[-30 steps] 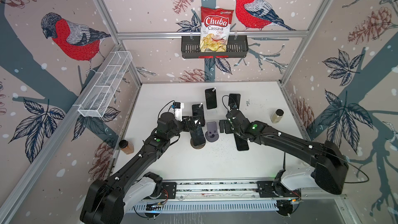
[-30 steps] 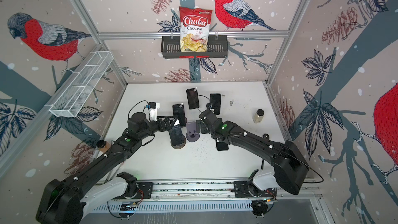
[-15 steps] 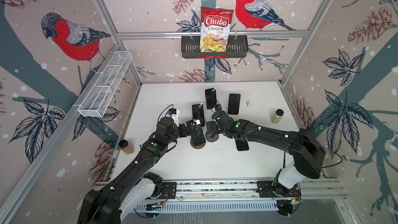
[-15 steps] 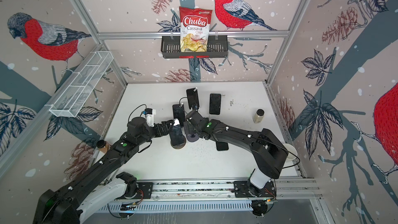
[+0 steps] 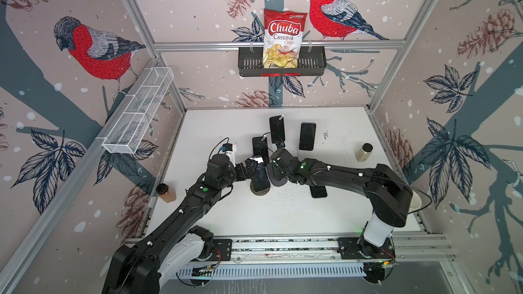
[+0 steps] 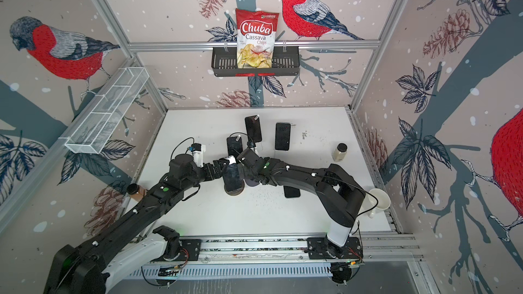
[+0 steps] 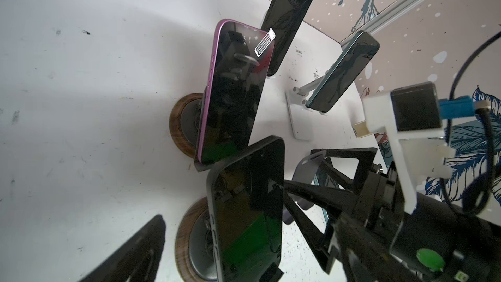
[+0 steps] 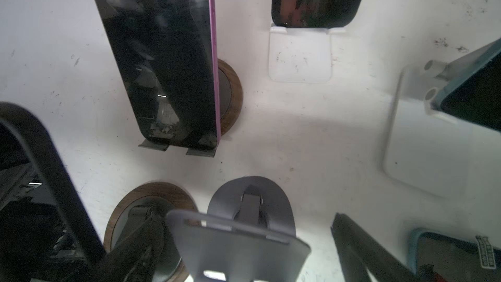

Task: Remove the phone from the phone stand
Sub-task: Pick up the phone stand from the center of the table.

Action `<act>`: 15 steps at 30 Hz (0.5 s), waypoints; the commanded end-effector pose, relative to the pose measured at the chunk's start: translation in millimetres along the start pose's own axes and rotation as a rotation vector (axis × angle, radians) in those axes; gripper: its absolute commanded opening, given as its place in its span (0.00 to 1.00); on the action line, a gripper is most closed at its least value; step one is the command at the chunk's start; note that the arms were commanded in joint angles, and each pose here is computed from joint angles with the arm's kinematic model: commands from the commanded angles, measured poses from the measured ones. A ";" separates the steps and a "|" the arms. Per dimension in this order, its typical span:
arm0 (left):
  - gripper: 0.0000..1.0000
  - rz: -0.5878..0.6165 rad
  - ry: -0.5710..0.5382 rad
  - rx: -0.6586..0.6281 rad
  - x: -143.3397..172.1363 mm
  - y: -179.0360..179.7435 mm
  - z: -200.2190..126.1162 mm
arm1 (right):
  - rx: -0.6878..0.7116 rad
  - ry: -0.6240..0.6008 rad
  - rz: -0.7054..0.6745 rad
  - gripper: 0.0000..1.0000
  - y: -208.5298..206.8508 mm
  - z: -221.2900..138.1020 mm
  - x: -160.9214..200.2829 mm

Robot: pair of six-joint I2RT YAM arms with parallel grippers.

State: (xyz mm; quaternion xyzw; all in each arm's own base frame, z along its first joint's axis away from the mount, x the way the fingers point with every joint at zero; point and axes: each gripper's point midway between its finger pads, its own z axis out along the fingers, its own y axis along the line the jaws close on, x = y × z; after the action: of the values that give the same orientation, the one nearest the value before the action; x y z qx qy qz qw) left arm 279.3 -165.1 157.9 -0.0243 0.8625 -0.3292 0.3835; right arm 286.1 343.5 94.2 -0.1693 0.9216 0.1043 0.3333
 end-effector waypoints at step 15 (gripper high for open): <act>0.97 0.018 -0.015 0.042 -7.3 -8.7 7.1 | 0.036 -0.021 0.010 0.84 0.9 8.1 -8.5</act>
State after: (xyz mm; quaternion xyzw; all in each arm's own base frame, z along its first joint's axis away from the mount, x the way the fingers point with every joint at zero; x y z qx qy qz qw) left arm 283.1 -168.8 152.1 -0.0221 0.8649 -0.3313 0.3765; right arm 292.9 348.1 90.5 -0.1671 0.9218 0.0934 0.3370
